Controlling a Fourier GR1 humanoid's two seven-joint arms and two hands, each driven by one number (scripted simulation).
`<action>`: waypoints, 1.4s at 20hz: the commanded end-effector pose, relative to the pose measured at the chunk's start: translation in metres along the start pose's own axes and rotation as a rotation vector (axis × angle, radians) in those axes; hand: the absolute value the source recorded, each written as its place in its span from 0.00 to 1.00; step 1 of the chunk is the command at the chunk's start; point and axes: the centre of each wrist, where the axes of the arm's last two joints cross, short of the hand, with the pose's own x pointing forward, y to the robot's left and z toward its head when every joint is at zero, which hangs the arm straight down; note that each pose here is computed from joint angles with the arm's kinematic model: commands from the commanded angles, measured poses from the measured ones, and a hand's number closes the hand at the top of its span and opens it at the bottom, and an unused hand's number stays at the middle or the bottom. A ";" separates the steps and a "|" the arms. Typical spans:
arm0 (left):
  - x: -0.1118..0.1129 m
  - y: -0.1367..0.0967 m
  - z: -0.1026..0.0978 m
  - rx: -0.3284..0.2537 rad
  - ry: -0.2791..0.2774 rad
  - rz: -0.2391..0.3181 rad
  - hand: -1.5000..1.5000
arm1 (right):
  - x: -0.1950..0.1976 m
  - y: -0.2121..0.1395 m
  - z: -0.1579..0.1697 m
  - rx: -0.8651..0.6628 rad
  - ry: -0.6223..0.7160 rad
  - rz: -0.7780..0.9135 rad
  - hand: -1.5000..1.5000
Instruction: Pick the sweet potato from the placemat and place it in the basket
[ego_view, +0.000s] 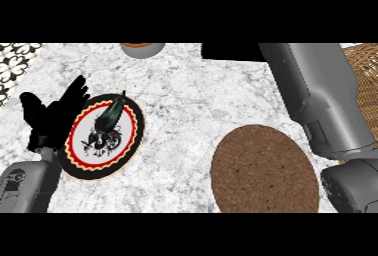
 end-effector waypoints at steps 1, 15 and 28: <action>-0.005 0.003 0.003 -0.002 0.002 0.002 0.50 | 0.001 -0.009 -0.028 -0.076 0.194 -0.015 1.00; -0.021 0.014 0.022 0.033 -0.003 0.012 0.50 | -0.077 0.004 -0.092 -0.174 0.314 0.183 1.00; -0.019 0.012 0.015 0.075 0.027 0.022 0.50 | -0.167 0.023 -0.099 -0.180 0.313 0.113 1.00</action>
